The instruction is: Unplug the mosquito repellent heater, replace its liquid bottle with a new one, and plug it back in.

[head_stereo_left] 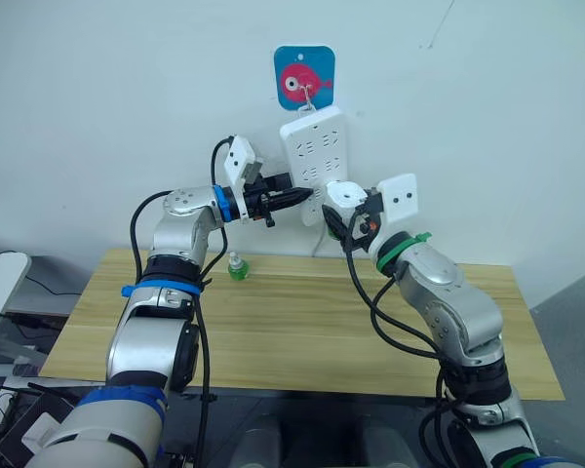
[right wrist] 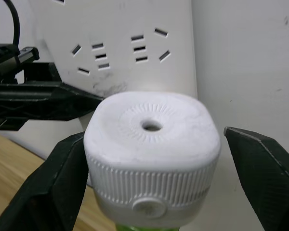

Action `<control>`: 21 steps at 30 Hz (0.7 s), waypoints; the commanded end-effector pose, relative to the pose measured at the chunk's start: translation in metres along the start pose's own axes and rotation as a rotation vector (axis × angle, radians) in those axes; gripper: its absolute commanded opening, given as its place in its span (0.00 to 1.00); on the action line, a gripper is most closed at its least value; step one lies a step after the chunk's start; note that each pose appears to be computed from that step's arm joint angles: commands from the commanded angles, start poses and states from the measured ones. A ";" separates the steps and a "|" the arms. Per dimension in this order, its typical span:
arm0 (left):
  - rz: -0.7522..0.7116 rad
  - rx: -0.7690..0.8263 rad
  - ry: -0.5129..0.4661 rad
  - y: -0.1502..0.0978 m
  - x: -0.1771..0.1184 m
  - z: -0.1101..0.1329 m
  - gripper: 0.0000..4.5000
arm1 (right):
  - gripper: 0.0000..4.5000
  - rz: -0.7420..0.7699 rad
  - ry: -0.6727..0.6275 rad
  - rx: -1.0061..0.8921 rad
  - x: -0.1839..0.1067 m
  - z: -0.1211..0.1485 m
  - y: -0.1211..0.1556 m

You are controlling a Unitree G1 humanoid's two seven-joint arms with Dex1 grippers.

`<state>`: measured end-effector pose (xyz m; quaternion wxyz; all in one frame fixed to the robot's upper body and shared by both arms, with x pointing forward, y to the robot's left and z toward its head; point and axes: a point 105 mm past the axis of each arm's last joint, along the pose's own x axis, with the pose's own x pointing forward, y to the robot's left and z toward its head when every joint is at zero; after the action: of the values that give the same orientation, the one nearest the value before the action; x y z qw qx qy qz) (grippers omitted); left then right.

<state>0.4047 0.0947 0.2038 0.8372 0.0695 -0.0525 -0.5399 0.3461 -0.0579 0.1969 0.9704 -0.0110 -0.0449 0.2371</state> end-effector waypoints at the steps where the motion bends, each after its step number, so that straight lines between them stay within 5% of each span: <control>1: -0.026 0.064 -0.012 -0.006 0.009 0.011 0.30 | 0.73 0.019 -0.072 -0.018 -0.001 0.015 0.003; 3: -0.020 0.064 -0.014 -0.005 0.009 0.011 0.30 | 0.65 0.027 -0.075 -0.021 -0.003 0.015 0.004; 21: 0.122 0.088 0.020 0.017 -0.006 0.009 0.30 | 0.65 0.114 -0.098 -0.023 -0.057 0.032 -0.012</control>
<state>0.4121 0.1025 0.2044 0.8569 0.0775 -0.0554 -0.5067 0.3061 -0.0943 0.2080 0.9582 -0.0134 -0.0612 0.2793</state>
